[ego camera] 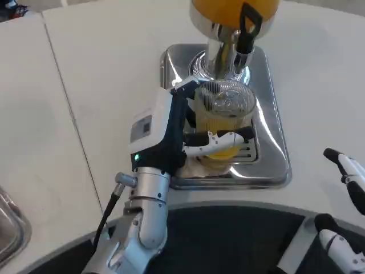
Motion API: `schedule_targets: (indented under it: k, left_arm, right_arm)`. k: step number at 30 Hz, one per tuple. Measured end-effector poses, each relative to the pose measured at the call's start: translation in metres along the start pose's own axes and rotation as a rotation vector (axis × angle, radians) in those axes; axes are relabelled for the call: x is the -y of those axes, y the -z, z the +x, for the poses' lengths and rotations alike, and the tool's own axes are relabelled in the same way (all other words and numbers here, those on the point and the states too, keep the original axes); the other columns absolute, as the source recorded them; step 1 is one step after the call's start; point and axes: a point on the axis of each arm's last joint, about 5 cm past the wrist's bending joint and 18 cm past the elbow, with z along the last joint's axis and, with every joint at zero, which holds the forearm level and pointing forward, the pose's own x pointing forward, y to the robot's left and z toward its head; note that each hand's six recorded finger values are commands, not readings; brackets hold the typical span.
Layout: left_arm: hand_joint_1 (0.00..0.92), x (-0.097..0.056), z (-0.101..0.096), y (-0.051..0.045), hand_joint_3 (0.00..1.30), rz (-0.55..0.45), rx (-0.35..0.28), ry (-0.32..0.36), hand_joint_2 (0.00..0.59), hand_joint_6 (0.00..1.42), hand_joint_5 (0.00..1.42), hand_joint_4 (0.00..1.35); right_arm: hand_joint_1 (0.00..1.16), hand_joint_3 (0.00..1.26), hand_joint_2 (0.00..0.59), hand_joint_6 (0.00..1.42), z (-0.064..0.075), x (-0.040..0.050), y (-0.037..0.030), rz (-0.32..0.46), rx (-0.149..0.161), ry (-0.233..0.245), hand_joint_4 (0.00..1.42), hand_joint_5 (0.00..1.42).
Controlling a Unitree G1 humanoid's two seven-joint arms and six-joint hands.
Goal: Grasp the cup under the faucet to collect the drink, then remove the cup.
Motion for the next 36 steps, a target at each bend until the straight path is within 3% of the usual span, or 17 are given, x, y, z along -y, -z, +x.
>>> schedule_targets:
  k: [18,25,30,36]
  left_arm:
    - [0.755,-0.028,-0.008,0.0174,1.2,0.047,-0.019,-0.066,0.0,1.42,1.42,1.13]
    - [0.761,-0.058,-0.016,0.0338,1.2,0.104,-0.04,-0.101,0.0,1.42,1.42,1.1]
    - [0.761,-0.07,-0.027,0.0385,1.2,0.124,-0.042,-0.096,0.0,1.42,1.42,1.09]
    - [0.765,-0.093,-0.043,0.0425,1.2,0.113,-0.051,-0.105,0.0,1.42,1.42,1.08]
  right_arm:
    - [0.19,0.0,0.531,0.15,0.002,0.0,-0.0011,0.002,0.017,-0.018,0.0,0.12]
    - [0.19,0.0,0.531,0.15,0.005,-0.0008,-0.0025,0.0,0.033,-0.028,0.0,0.12]
    - [0.19,0.0,0.531,0.15,0.007,-0.0018,-0.0042,0.002,0.055,-0.034,0.0,0.12]
    - [0.19,0.0,0.538,0.12,0.003,-0.0033,-0.0041,-0.016,0.056,-0.061,0.0,0.09]
